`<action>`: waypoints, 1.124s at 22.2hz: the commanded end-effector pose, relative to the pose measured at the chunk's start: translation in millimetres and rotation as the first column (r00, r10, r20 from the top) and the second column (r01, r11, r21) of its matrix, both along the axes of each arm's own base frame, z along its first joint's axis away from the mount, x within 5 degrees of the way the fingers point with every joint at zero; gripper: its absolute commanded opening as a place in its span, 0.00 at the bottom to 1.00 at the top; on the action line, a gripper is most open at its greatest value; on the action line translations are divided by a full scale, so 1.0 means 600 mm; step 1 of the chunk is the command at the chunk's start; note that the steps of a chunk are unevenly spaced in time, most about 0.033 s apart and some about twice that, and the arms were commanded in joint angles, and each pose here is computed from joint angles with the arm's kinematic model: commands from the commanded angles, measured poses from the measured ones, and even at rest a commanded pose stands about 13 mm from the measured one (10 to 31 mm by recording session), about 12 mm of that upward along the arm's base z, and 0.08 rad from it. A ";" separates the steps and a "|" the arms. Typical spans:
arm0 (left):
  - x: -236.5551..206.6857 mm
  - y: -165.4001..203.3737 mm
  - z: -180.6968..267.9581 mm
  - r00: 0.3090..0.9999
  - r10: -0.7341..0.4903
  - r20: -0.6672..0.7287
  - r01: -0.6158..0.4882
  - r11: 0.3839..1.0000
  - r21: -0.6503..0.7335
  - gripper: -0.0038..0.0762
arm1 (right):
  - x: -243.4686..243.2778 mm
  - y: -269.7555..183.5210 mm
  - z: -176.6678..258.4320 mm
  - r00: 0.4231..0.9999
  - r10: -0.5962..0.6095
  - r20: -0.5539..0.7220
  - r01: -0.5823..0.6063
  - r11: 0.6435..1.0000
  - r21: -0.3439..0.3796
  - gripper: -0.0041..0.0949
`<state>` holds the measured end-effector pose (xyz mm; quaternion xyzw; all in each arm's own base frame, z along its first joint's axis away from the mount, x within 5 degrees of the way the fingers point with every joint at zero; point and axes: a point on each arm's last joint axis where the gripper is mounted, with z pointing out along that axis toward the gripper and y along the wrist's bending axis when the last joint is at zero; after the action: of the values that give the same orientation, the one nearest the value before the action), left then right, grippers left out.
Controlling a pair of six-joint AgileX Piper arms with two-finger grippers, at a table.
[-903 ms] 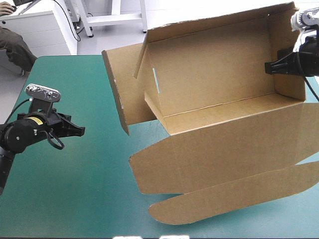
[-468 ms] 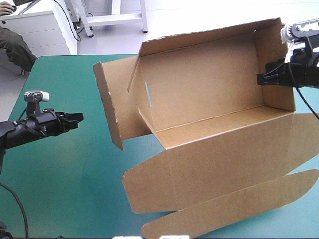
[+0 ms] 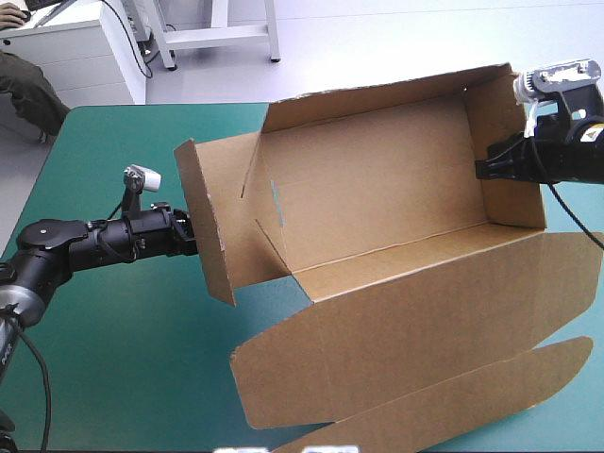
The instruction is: Fold the box
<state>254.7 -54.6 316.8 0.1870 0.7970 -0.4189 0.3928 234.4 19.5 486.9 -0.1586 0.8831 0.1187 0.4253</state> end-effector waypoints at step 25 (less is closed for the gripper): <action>-0.042 -0.042 0.159 0.968 -0.165 0.191 0.227 0.901 -0.370 0.94 | -0.003 0.034 0.049 0.967 -0.078 0.244 0.063 0.996 0.070 0.03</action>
<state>247.8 -71.0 384.8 0.1751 0.6961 -0.5408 0.4385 241.8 32.6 495.1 -0.1426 0.8594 0.1133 0.4778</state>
